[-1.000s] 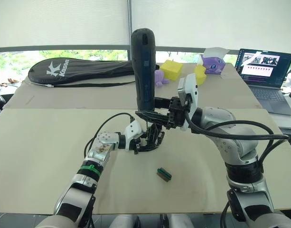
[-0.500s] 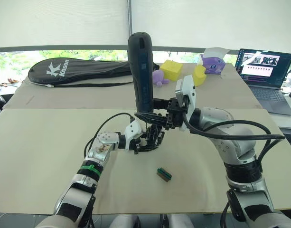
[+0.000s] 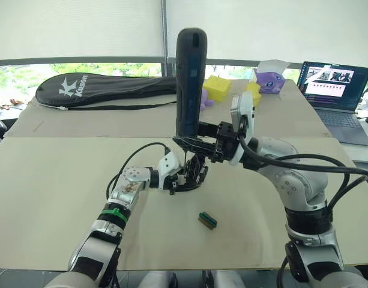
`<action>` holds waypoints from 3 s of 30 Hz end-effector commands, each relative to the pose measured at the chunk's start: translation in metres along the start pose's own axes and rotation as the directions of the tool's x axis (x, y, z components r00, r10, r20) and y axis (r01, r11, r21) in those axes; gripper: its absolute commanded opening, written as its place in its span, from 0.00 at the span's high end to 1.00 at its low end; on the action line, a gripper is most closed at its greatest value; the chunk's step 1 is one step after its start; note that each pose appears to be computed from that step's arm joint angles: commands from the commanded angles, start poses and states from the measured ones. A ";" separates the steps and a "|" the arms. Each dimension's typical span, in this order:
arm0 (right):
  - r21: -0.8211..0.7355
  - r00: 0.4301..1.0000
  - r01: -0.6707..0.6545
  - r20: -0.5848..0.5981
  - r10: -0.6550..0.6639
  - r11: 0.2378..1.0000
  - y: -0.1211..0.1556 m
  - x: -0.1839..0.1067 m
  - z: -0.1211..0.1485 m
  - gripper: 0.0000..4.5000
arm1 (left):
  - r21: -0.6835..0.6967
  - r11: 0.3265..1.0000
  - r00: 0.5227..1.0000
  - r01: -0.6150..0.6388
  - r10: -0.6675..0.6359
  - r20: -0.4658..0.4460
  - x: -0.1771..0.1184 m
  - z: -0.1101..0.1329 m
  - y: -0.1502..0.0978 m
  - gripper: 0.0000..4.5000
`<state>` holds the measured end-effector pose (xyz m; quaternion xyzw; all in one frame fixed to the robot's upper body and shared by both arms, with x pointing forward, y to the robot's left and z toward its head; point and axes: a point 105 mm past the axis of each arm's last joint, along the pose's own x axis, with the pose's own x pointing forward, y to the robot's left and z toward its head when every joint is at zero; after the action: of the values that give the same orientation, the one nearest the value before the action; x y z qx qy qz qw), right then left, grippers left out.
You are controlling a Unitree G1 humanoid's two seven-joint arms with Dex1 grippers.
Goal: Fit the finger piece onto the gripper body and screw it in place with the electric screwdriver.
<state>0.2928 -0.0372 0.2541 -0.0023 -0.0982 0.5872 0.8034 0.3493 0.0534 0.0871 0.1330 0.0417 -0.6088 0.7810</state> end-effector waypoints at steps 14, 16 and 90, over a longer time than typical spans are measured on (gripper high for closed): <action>-0.129 0.999 -0.032 0.038 0.037 0.991 0.006 0.003 0.022 0.57 | 0.043 0.999 1.000 0.010 -0.011 0.021 0.000 0.011 0.001 0.49; -0.141 0.999 -0.039 0.032 0.043 0.989 0.006 0.003 0.022 0.57 | 0.042 0.999 1.000 0.009 -0.010 0.023 0.000 0.011 0.001 0.49; -0.203 0.995 -0.101 -0.047 0.093 0.974 0.004 0.012 0.014 0.57 | 0.041 0.999 1.000 -0.002 0.001 0.030 0.001 0.013 0.003 0.49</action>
<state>0.2965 -0.0274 0.2513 -0.0910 -0.0987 0.6118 0.7796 0.3491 0.0527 0.0872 0.1327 0.0413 -0.6097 0.7803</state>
